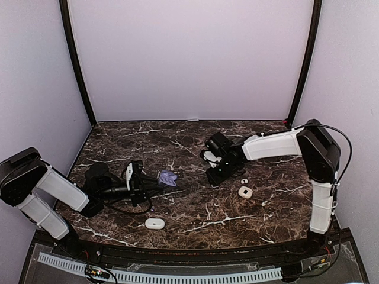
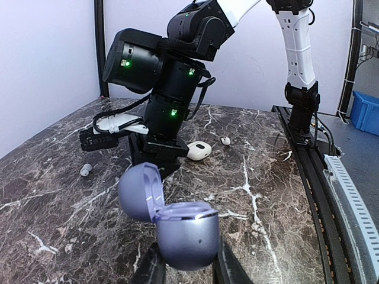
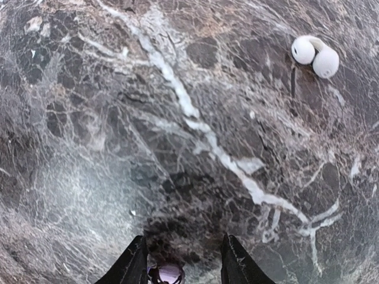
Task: Insert the wireless bluetooth earbuds into the charging case
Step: Adjust the right earbud at the center of the board.
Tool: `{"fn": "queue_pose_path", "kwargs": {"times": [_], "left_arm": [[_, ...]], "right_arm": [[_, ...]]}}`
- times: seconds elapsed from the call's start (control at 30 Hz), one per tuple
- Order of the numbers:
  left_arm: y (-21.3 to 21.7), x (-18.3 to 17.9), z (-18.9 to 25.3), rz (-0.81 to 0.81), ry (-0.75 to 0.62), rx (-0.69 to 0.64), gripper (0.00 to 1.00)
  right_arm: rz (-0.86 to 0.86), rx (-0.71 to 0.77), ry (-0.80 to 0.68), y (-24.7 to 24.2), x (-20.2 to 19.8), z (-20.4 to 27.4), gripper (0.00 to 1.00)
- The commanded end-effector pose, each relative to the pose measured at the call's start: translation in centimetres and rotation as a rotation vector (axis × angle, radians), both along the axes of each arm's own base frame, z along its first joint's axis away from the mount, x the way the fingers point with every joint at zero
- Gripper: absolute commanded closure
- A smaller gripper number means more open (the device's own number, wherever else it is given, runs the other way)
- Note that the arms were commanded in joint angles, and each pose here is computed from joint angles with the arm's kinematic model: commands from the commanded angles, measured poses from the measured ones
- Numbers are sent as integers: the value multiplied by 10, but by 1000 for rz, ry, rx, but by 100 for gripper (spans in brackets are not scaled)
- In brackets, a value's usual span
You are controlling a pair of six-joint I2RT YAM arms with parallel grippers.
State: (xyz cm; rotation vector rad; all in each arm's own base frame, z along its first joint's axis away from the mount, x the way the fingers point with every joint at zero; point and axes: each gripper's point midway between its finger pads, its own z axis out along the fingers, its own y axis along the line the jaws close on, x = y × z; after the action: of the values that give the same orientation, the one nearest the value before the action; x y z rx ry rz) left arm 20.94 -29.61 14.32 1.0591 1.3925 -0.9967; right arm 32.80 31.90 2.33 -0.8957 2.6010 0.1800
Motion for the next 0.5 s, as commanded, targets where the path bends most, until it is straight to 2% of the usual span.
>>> {"fn": "queue_pose_path", "kwargs": {"times": [0.0,0.47], "left_arm": [[0,-3,10,-7,-35,-18,78],[0,-3,10,-10,-34,-18,78]], "right_arm": [[-24,24,-39,-9,5,16,58],[-73,25,-59,-37,8,25,59]]}}
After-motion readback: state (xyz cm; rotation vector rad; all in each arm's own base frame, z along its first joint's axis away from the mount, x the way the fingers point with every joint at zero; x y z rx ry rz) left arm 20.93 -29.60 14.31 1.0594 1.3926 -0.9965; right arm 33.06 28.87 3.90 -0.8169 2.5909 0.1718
